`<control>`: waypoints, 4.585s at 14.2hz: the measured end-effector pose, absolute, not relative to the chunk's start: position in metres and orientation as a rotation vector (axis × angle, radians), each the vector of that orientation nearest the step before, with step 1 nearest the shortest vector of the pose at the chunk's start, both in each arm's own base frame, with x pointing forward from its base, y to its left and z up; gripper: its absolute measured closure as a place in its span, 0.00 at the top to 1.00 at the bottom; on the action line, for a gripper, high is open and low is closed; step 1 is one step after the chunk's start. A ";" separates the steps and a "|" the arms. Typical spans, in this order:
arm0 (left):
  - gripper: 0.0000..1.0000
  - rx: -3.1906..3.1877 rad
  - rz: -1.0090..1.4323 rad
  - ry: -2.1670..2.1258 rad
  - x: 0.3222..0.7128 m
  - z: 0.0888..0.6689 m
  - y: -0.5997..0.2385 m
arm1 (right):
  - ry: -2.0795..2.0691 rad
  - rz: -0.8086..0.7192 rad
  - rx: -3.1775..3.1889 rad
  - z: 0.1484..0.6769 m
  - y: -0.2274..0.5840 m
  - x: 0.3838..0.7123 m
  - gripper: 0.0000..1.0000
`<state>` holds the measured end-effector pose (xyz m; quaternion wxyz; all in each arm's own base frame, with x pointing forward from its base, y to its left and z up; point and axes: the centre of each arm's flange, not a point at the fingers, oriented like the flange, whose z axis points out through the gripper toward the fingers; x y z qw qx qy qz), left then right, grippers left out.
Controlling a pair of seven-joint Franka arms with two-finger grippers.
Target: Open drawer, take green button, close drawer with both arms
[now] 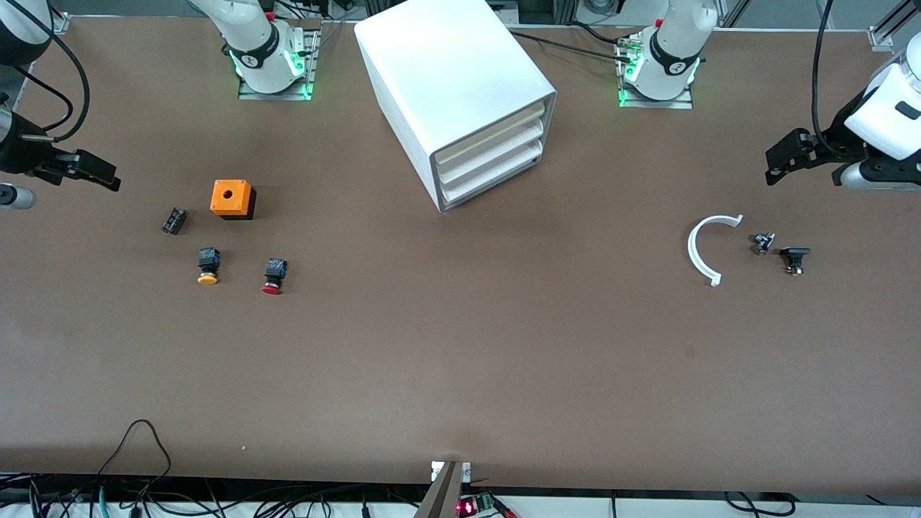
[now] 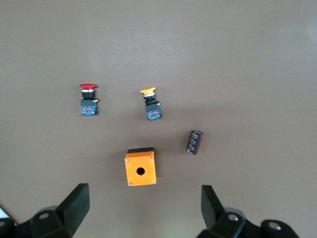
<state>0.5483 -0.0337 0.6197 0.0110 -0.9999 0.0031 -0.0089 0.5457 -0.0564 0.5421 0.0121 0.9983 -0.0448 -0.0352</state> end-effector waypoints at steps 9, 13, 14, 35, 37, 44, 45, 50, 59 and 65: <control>1.00 -3.118 0.032 0.050 0.550 0.607 -0.048 | -0.133 -0.148 3.123 0.528 -0.051 0.551 1.00; 1.00 -3.115 0.127 0.110 0.562 0.576 -0.069 | -0.129 -0.141 3.123 0.527 -0.050 0.552 1.00; 1.00 -3.114 0.154 0.119 0.565 0.567 -0.072 | -0.129 -0.139 3.123 0.527 -0.050 0.552 1.00; 1.00 -3.829 1.372 0.311 0.461 0.178 -0.195 | 0.019 -0.146 3.169 0.486 0.013 0.578 1.00; 1.00 -3.847 1.386 0.364 0.439 0.160 -0.208 | 0.009 -0.166 3.181 0.478 0.014 0.580 1.00; 0.96 -3.826 1.529 0.391 0.401 0.137 -0.253 | -0.007 -0.195 3.180 0.466 0.014 0.583 1.00; 0.89 -3.818 1.517 0.396 0.397 0.134 -0.257 | -0.007 -0.195 3.180 0.466 0.014 0.583 1.00; 0.35 -3.815 1.508 0.399 0.393 0.131 -0.266 | 0.032 -0.198 3.181 0.463 0.014 0.584 1.00; 0.17 -4.032 0.675 0.236 0.503 0.172 -0.170 | 0.042 -0.151 3.183 0.470 0.015 0.591 1.00; 0.62 -4.007 0.493 0.185 0.518 0.177 -0.166 | 0.280 -0.066 3.194 0.475 0.076 0.627 1.00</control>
